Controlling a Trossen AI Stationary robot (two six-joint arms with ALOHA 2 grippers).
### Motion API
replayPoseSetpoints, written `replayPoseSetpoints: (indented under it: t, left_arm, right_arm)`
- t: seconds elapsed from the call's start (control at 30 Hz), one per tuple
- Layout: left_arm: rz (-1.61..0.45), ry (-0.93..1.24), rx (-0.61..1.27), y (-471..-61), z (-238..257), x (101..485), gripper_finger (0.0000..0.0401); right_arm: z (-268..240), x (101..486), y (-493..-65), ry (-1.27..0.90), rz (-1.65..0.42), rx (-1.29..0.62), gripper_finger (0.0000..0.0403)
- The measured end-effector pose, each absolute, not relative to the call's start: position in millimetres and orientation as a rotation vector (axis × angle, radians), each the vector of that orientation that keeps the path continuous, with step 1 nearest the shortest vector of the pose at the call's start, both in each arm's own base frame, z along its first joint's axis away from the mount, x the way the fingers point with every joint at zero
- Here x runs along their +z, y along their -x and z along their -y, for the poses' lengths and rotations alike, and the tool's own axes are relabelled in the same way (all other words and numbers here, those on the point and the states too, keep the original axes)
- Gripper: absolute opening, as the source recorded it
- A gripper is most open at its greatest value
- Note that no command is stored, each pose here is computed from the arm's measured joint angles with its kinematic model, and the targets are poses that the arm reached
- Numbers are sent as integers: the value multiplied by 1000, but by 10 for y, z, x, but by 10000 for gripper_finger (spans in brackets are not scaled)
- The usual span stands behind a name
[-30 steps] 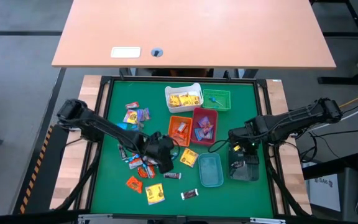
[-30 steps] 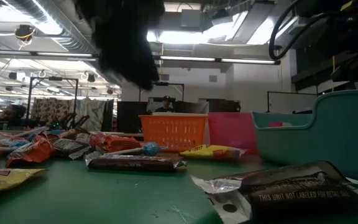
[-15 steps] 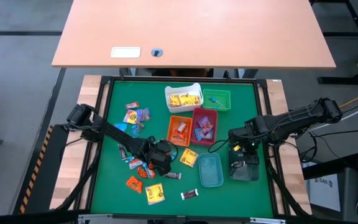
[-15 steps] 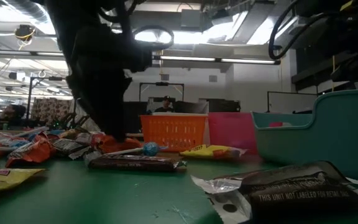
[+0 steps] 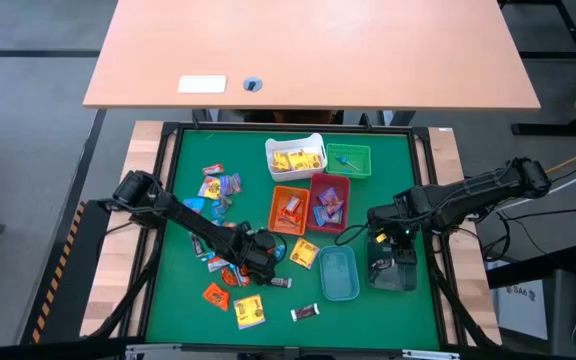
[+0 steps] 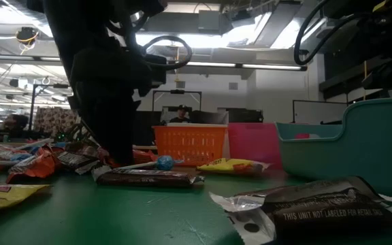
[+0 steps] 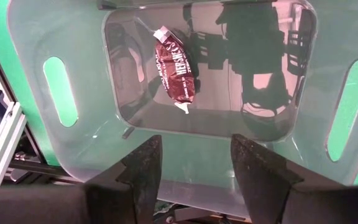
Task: Sort candy
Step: Put the orange chocolate into the orange basket
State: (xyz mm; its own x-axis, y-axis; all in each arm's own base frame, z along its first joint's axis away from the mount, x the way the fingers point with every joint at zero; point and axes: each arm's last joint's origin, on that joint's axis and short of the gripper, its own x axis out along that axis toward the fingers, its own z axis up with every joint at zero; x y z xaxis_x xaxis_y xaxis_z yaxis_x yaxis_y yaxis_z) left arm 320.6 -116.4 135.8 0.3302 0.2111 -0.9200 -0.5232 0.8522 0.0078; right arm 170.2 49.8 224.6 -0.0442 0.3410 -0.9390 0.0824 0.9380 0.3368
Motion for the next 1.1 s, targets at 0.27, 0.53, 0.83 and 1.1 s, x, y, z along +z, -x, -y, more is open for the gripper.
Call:
replayPoseSetpoints:
  t: [0.27,0.53,0.83,1.1]
  left_arm:
    - [-1140,322,490,-3203,1158,1376,81]
    - [-1091,395,459,-3192,1072,1628,59]
    - [-979,454,418,-3121,1008,2009,59]
    - [-850,464,336,-3215,1031,2133,59]
  right_arm:
    - [-502,2302,-1721,-333,-1597,220,189]
    - [-519,2642,-1859,-294,-1454,214,189]
    - [-498,2863,-1952,-207,-1321,123,188]
    - [-533,2949,-2221,-12,-1021,200,188]
